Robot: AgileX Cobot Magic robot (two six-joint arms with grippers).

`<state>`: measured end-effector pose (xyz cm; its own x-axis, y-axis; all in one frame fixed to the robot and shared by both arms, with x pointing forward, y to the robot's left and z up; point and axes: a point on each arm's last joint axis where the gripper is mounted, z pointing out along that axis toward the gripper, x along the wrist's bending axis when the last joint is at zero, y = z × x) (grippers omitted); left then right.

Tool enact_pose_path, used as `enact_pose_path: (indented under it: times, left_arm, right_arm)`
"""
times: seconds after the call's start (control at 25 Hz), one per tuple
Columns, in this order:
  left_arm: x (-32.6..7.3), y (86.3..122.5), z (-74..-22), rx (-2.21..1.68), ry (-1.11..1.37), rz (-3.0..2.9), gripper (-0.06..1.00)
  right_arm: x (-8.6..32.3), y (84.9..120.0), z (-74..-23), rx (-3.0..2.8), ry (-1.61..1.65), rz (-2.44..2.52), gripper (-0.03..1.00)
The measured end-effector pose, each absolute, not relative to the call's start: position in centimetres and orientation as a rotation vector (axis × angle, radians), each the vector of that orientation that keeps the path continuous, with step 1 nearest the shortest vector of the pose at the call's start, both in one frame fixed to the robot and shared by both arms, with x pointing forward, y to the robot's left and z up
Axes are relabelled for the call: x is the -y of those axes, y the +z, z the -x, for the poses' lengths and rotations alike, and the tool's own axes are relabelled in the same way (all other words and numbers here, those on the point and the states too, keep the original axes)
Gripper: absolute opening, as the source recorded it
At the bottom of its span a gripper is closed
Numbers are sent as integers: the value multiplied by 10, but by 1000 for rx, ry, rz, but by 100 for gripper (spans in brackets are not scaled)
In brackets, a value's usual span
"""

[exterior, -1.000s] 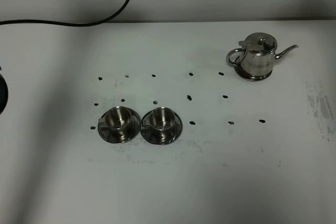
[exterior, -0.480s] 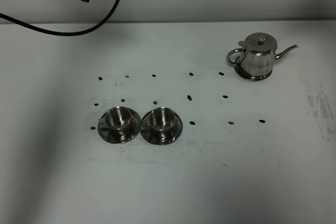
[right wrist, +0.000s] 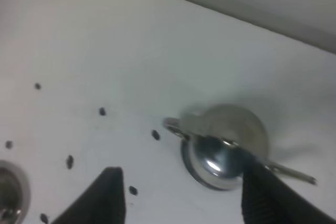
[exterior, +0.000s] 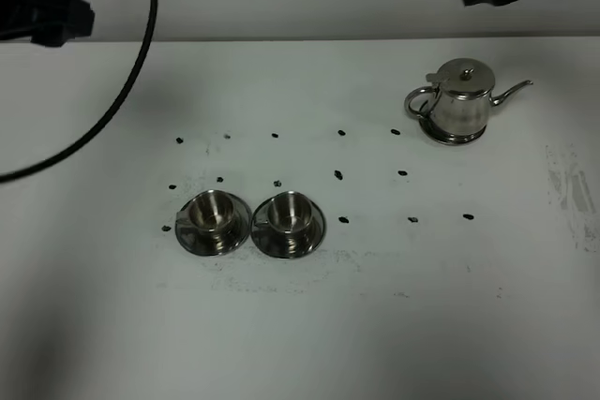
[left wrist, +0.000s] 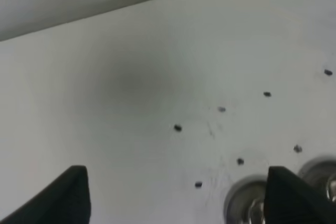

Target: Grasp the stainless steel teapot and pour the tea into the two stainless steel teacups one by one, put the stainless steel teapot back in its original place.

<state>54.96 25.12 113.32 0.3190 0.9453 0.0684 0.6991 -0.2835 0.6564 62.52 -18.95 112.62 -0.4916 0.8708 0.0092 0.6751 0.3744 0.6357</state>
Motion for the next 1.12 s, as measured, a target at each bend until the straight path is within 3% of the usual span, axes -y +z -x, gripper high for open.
enact_pose_path:
  times: [0.36,0.68,1.12]
  left_arm:
    - [-283,1127,-433,-1571,830,-1941,65]
    - [-298,1124,-343,-1667,813,-1875,65]
    - [-300,1060,-275,-1680,688,-1836,65]
  right_arm:
    - [169,1090,-643,-2397,785,-1257,48]
    - [162,1063,-656,-2476,729,-1262,48]
    - [122,1057,-660,-2601,683,-1113,48]
